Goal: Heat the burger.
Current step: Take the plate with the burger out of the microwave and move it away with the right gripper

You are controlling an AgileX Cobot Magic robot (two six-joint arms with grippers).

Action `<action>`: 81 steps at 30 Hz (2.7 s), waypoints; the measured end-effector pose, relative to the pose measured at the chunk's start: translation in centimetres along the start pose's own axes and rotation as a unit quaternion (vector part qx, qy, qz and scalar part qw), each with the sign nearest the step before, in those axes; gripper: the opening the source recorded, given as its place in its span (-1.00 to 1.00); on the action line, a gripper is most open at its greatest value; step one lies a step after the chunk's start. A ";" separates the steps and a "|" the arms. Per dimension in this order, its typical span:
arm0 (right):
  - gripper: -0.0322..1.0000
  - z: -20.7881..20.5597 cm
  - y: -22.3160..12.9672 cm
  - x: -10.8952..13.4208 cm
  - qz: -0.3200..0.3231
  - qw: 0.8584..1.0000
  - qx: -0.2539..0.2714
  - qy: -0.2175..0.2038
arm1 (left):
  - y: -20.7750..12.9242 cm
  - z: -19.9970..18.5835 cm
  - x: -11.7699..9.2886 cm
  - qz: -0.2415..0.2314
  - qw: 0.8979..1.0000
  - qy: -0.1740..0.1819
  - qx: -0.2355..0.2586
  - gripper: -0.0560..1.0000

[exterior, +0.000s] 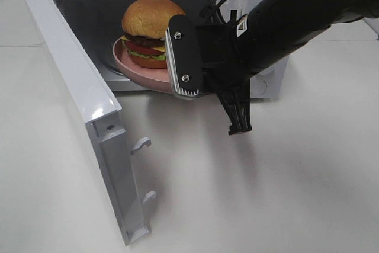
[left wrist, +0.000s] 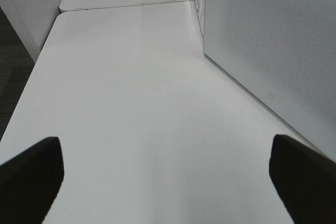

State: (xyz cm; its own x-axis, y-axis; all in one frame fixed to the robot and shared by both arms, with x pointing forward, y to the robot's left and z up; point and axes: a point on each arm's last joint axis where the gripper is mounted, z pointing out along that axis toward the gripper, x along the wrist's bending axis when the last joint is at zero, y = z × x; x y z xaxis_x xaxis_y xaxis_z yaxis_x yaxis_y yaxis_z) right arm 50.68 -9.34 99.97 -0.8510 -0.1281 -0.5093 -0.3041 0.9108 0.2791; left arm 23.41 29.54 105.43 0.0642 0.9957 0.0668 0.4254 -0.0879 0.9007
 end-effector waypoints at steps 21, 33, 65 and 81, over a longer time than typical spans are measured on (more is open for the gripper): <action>-0.74 -5.9 -1.6 3.9 -0.001 1.000 0.017 -0.018 | 0.0 0.0 0.0 0.000 1.000 0.000 0.000 0.98; -0.74 -9.6 -3.0 6.5 0.025 0.999 0.030 -0.030 | 0.0 0.0 0.0 0.000 1.000 0.000 0.000 0.98; -0.74 -15.9 -6.5 9.0 0.159 0.970 0.147 -0.107 | 0.0 0.0 0.0 0.000 1.000 0.000 0.000 0.98; -0.74 -16.8 -10.7 8.3 0.337 0.881 0.274 -0.186 | 0.0 0.0 0.0 0.000 1.000 0.000 0.000 0.98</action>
State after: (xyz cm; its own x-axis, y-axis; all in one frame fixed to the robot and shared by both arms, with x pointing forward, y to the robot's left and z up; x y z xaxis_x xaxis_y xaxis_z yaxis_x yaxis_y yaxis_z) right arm 39.70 -26.76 106.48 -0.5292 0.5586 -0.6386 0.5558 0.7969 0.2365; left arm 23.41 29.54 105.43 0.0642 0.9957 0.0668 0.4254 -0.0879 0.9007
